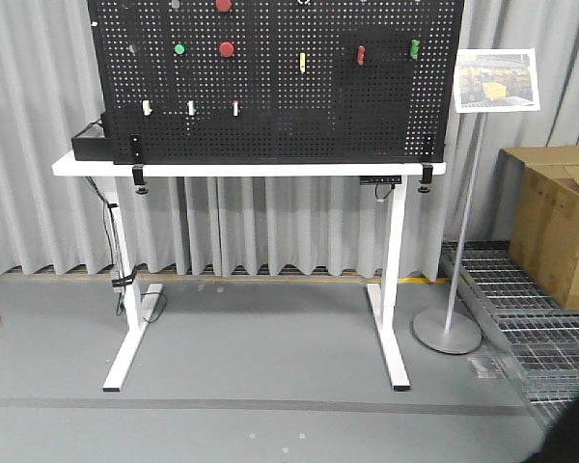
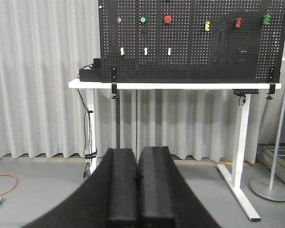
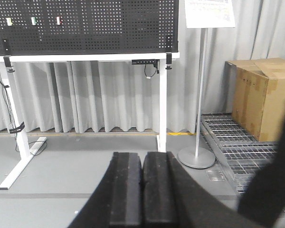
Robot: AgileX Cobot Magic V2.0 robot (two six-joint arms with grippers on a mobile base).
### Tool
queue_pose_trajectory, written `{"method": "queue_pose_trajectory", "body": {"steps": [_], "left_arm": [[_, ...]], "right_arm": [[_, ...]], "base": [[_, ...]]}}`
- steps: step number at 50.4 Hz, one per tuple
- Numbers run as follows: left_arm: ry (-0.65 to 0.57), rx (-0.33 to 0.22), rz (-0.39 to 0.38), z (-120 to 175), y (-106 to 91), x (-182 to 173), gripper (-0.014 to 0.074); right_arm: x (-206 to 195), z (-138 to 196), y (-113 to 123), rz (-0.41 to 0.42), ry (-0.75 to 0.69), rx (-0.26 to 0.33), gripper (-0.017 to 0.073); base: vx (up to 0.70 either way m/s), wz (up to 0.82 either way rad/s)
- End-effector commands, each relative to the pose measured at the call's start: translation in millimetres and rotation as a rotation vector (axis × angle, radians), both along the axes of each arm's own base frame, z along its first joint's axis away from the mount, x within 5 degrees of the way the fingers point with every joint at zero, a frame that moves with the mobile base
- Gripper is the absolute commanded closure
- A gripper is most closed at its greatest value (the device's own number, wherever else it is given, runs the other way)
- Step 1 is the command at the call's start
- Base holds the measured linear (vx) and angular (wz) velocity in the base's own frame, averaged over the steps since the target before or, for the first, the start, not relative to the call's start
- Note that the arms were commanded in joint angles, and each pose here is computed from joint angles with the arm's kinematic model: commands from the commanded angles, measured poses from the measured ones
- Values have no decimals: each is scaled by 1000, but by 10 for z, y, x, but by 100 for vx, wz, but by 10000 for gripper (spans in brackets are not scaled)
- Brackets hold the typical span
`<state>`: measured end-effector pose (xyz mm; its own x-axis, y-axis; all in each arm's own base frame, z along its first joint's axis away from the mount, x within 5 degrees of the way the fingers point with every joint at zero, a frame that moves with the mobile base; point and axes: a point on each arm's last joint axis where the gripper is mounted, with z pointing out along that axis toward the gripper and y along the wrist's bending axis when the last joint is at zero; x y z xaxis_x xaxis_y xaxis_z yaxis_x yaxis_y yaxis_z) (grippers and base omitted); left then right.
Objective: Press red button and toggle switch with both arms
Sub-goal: 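Drive the base forward toward the black pegboard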
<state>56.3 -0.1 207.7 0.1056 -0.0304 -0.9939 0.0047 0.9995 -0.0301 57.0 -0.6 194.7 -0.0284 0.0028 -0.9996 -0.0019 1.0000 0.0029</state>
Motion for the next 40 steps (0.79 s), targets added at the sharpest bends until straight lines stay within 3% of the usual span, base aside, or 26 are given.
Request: {"method": "queue_pose_trajectory", "body": {"steps": [1,40], "left_arm": [[-41,-17,1,-29,3,15,591],[-41,-17,1,-29,3,15,591]], "right_arm": [[-6,39,11,11,-78,-10,563],[-6,39,11,11,-78,-10,563]], "base": [[0,0],[7,1]]}}
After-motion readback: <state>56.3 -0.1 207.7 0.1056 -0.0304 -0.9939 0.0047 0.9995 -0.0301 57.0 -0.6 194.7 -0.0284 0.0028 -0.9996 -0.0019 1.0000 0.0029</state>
